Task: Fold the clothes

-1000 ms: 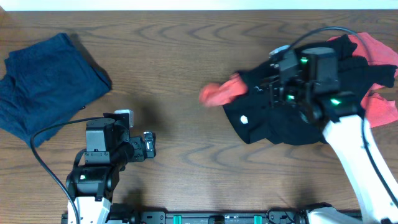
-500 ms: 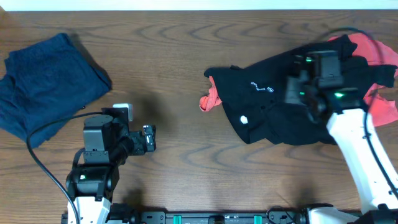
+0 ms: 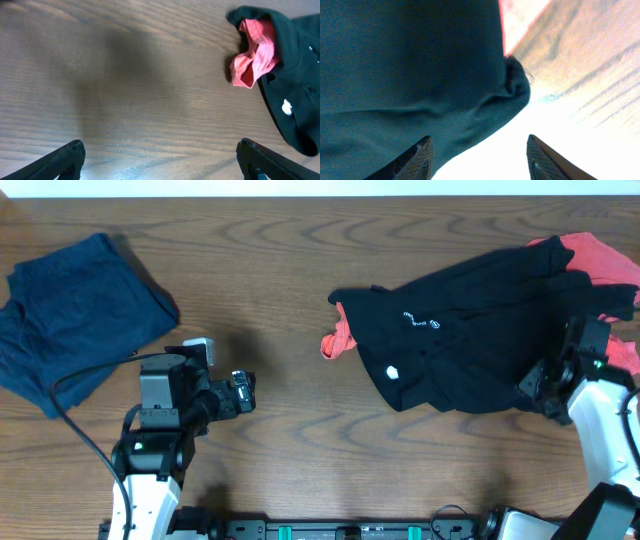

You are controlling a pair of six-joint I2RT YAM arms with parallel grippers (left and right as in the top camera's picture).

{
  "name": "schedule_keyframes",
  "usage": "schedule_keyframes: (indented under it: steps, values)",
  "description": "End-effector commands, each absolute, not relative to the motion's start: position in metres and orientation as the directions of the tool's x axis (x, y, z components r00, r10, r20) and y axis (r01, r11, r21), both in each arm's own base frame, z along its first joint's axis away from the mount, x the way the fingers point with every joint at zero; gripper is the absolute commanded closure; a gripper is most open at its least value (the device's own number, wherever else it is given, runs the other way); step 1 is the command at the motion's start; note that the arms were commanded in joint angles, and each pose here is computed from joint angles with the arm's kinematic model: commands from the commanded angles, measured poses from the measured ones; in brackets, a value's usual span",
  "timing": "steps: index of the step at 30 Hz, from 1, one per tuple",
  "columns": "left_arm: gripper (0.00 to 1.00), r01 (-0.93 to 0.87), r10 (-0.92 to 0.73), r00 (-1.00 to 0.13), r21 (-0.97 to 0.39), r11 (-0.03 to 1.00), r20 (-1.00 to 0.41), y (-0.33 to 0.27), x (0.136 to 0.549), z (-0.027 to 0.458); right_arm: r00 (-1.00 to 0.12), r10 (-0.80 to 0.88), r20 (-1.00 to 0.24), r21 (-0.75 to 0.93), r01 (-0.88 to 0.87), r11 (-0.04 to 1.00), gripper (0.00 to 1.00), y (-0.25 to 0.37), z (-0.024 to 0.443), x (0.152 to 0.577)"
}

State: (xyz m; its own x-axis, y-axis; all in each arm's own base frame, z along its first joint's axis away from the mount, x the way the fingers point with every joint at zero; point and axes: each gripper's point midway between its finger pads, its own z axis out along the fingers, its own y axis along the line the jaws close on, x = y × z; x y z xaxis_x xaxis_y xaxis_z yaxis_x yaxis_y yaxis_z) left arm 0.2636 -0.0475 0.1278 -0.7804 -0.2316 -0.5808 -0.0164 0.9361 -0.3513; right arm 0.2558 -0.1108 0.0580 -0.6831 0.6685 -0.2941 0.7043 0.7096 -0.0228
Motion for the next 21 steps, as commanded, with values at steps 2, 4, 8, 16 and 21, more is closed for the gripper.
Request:
schedule_keyframes:
  steps: [2, 4, 8, 16, 21]
  values:
    - [0.02, -0.026, -0.249, -0.793, -0.378, 0.925, -0.556, -0.050, 0.267, 0.128, -0.653, 0.695, -0.301, -0.010, 0.731, 0.682, 0.39, -0.113, 0.034, 0.247]
    - [0.02, -0.028, -0.249, -0.797, -0.378, 0.925, -0.550, -0.050, 0.267, 0.126, -0.647, 0.693, -0.317, -0.001, 0.731, 0.682, 0.37, -0.113, 0.026, 0.247]
    - [0.02, -0.030, -0.249, -0.799, -0.378, 0.925, -0.548, -0.050, 0.267, 0.125, -0.648, 0.695, -0.313, 0.015, 0.728, 0.686, 0.41, -0.108, 0.012, 0.242]
    - [0.02, -0.029, -0.249, -0.799, -0.378, 0.925, -0.548, -0.050, 0.267, 0.125, -0.706, 0.633, -0.318, 0.147, 0.623, 0.768, 0.99, -0.087, 0.010, 0.262]
    - [0.02, -0.029, -0.249, -0.798, -0.377, 0.926, -0.548, -0.050, 0.267, 0.125, -0.730, 0.598, -0.331, 0.232, 0.551, 0.802, 0.99, -0.075, 0.025, 0.279]
